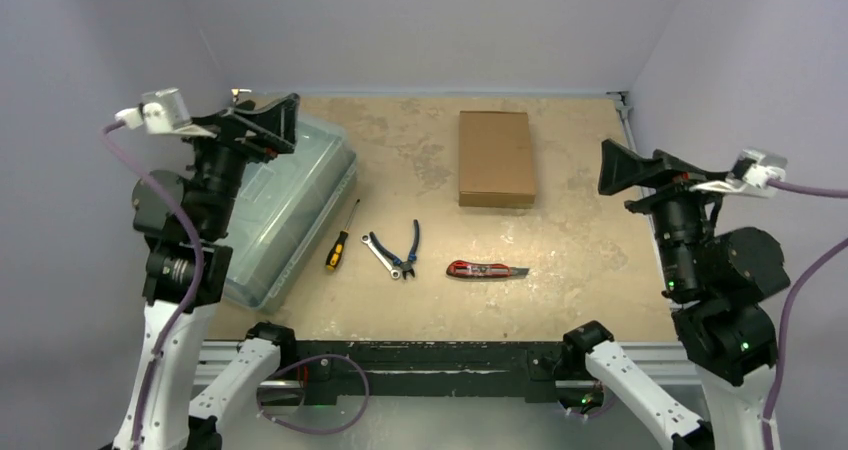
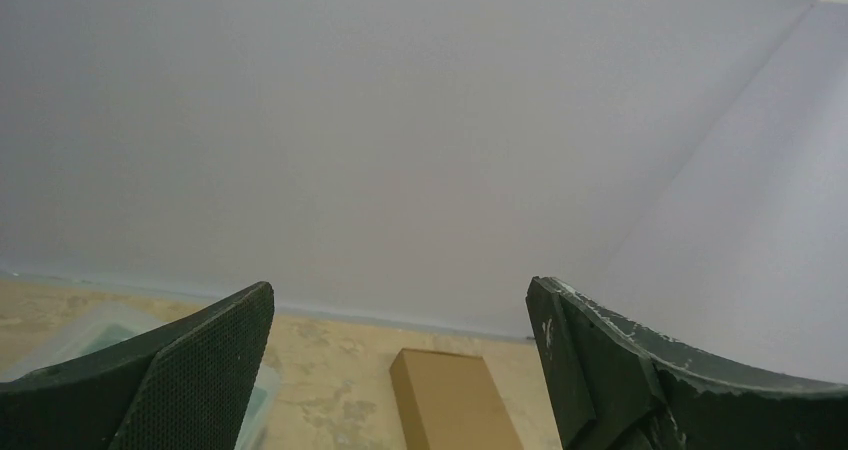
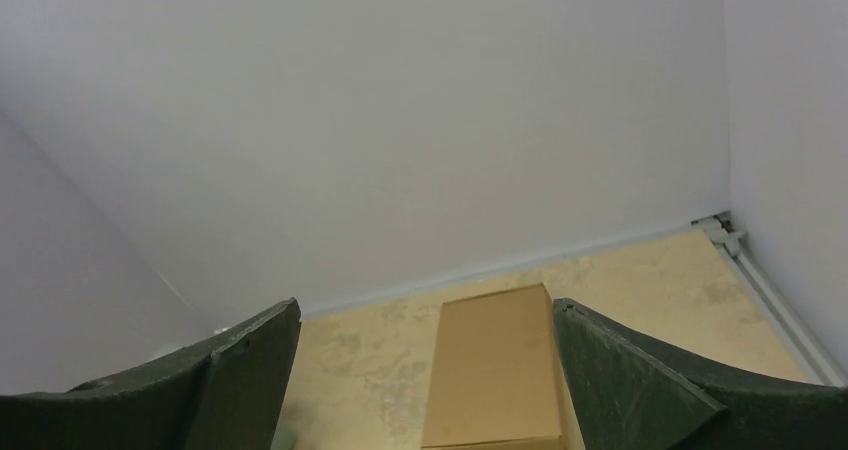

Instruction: Unpack the express box

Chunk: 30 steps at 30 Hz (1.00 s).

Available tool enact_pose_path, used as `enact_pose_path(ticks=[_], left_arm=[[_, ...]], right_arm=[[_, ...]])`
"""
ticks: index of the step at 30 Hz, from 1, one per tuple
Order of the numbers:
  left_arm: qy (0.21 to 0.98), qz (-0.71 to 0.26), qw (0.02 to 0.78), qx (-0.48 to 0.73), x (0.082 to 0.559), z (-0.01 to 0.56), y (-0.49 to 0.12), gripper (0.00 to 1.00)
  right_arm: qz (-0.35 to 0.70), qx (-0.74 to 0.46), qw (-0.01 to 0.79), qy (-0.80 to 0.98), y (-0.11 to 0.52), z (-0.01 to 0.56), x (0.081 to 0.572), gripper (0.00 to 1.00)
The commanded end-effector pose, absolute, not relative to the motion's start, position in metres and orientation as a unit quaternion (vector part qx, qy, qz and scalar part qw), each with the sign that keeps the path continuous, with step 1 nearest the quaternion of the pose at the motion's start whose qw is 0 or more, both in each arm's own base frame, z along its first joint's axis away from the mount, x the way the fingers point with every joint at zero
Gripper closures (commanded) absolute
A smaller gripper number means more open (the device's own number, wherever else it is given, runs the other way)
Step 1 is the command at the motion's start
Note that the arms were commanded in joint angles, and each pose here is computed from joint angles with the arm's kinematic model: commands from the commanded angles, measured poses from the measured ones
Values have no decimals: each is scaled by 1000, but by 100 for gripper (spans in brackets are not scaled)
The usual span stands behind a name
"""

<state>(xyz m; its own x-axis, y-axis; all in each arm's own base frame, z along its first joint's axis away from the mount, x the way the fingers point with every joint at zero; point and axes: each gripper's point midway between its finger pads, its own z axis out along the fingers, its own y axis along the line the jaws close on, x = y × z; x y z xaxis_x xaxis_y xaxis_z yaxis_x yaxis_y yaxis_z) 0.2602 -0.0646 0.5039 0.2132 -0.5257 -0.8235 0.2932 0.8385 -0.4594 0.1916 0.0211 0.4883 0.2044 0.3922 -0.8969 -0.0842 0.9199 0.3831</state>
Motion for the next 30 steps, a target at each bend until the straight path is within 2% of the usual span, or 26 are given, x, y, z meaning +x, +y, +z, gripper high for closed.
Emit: enact_pose_path(ticks=[1, 7, 13, 20, 30], left_arm=[[626, -322, 709, -40, 291, 479, -107, 1], [728, -372, 576, -18, 330, 398, -150, 1], [834, -256, 489, 16, 342, 319, -185, 1], [842, -240, 475, 91, 337, 297, -231, 1], [865, -216, 421, 168, 374, 269, -281, 1]], right_arm=[[126, 132, 727, 662, 30, 456, 225, 1], [131, 106, 659, 733, 67, 395, 272, 1], [117, 92, 601, 785, 95, 317, 321, 1], [171, 95, 525, 828, 110, 244, 382, 1], [172, 139, 469, 855, 74, 203, 489, 1]])
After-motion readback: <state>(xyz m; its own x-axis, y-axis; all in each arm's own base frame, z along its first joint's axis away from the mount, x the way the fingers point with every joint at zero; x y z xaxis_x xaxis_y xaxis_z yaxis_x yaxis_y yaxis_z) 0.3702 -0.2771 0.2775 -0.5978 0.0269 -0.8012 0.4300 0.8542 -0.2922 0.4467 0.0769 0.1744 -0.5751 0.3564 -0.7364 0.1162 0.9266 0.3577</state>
